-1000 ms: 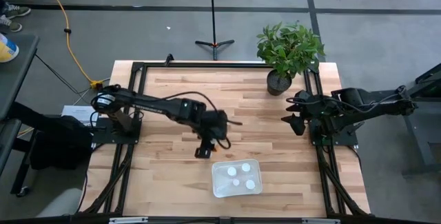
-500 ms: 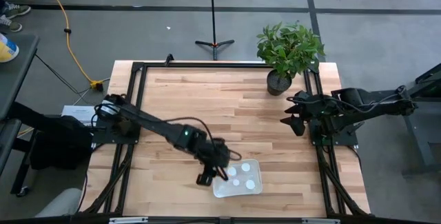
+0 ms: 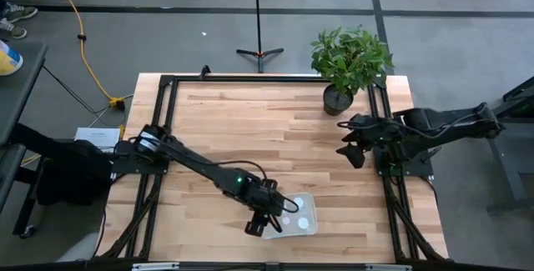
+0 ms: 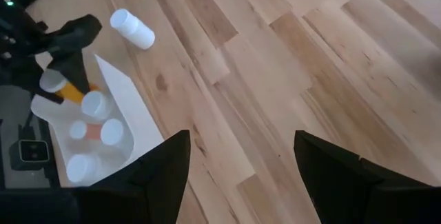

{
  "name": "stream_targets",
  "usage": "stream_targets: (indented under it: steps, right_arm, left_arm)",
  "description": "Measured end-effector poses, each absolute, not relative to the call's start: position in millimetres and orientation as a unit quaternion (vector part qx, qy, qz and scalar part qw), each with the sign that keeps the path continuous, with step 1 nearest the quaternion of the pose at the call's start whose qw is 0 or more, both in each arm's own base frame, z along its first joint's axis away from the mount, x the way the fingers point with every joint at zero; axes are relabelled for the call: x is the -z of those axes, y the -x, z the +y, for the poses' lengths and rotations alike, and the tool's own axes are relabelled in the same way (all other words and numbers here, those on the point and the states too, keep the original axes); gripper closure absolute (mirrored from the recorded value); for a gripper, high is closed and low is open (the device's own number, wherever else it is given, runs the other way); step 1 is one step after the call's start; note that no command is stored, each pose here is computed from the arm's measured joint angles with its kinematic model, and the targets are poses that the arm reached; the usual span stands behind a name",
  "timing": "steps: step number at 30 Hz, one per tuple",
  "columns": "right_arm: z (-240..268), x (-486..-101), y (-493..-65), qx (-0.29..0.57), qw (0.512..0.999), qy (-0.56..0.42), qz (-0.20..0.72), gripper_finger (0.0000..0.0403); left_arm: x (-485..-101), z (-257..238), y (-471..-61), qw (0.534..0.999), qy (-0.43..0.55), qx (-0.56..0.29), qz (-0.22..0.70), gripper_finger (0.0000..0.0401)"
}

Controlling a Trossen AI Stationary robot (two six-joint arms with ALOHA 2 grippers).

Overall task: Pick and place pill bottles into a basket
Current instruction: Put the orange pill bottle into the white bin, then put the white pill bottle into the white bin

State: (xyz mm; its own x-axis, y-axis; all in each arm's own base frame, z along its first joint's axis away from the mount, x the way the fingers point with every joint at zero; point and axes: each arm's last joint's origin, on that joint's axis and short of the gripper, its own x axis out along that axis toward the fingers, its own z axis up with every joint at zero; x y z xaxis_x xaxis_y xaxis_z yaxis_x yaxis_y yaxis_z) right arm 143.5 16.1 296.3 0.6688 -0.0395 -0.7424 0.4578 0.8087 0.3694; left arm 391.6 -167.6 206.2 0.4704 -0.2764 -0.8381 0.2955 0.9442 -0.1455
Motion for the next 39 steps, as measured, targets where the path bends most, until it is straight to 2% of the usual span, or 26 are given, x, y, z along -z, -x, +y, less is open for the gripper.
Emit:
stream_targets:
  steps: [7,15,22,32,39]
  right_arm:
    - [20.5,-295.1,-145.1,0.118,0.869,-0.274,0.394,0.0153]
    - [24.4,-295.1,-143.8,0.101,0.873,-0.258,0.401,0.0153]
    - [25.3,-295.0,-143.6,0.085,0.872,-0.259,0.407,0.0153]
    - [25.4,-294.3,-142.8,0.078,0.873,-0.247,0.414,0.0153]
    - [25.3,-293.9,-142.3,0.076,0.873,-0.241,0.418,0.0153]
  left_arm:
    - [-202.4,-164.6,-391.2,0.852,-0.066,0.172,0.49,0.0174]
    - [-197.6,-158.9,-392.9,0.852,-0.081,0.138,0.499,0.0118]
    - [-197.4,-157.2,-393.2,0.851,-0.086,0.127,0.502,0.0108]
    - [-258.8,-147.1,-402.4,0.859,-0.129,0.085,0.489,0.011]
    - [-264.1,-119.0,-383.4,0.778,-0.149,0.048,0.609,0.0115]
